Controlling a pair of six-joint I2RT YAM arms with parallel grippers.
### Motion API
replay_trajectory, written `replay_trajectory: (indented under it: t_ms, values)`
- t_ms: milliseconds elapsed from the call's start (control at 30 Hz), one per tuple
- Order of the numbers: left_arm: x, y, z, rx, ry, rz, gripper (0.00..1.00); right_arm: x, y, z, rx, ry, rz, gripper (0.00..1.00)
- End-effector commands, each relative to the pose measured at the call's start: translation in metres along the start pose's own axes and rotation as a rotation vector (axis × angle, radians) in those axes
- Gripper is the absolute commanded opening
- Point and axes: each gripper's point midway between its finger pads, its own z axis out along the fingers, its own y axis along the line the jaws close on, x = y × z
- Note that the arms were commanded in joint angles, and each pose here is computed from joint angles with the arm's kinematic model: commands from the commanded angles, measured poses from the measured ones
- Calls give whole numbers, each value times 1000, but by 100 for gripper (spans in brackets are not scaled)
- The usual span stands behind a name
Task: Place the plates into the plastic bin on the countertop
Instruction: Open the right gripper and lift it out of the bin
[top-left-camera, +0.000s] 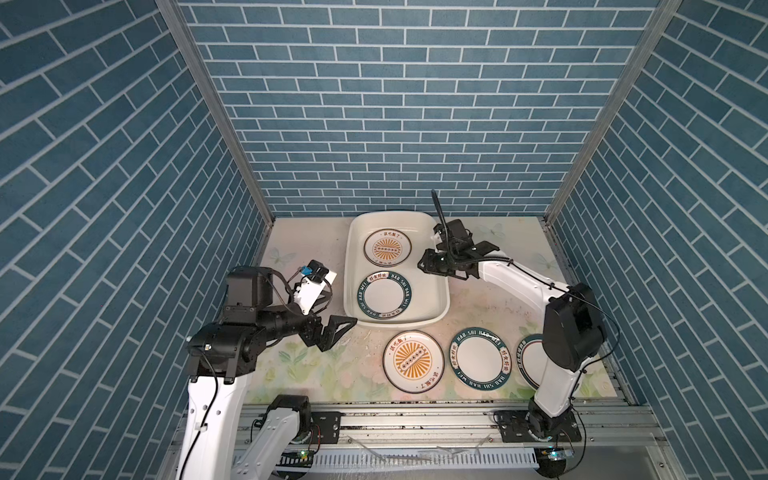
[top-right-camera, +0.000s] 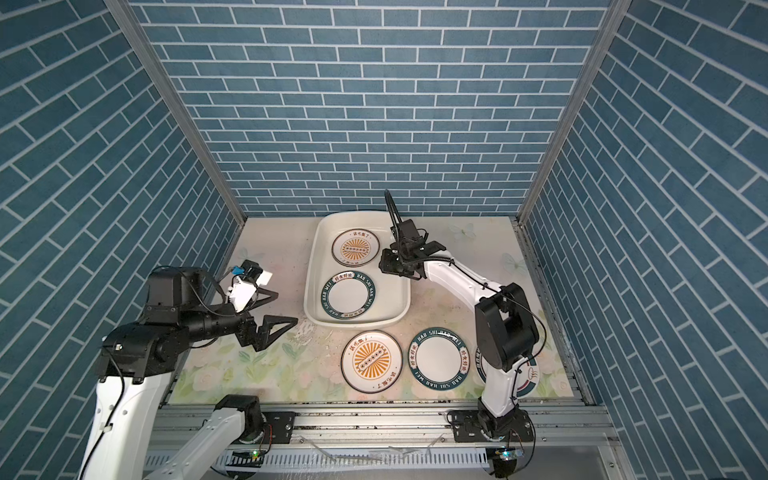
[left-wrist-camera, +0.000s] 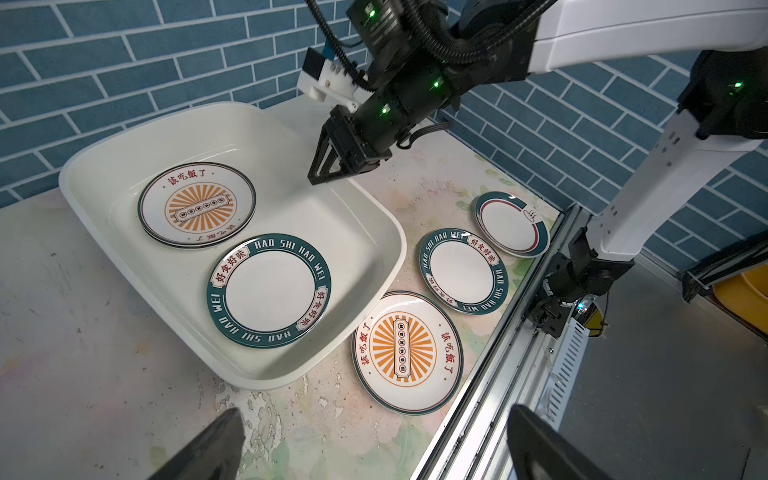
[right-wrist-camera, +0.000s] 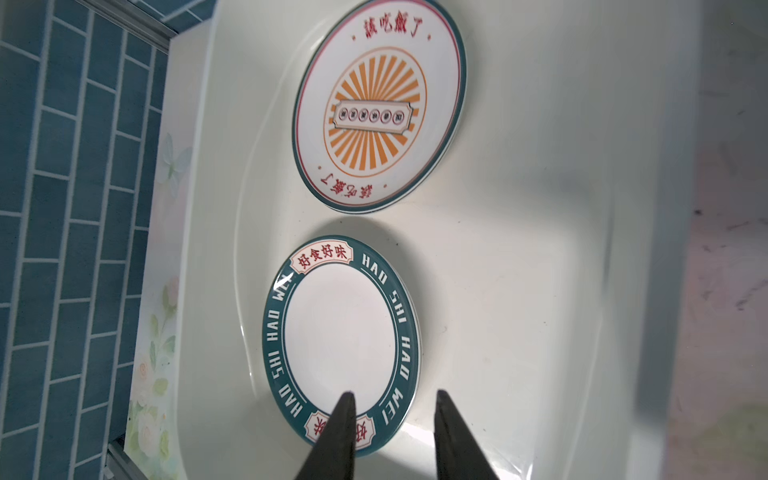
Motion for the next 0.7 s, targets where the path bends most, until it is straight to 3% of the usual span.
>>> replay_trajectory:
  t_ms: [0, 200, 433, 667]
  values:
    - [0, 7, 2, -30, -6, -21, 100, -14, -7, -46, 85, -99, -59, 34]
    - [-1, 11, 7, -16, -9, -57, 100, 1, -27, -91, 148, -174, -47, 36]
    - [-6, 2, 1, 11, -10, -33, 100, 28, -58, -114, 210, -186, 31, 38]
    - [-2, 5, 1, -9, 12, -23, 100, 52, -76, -136, 272, -100, 46, 39]
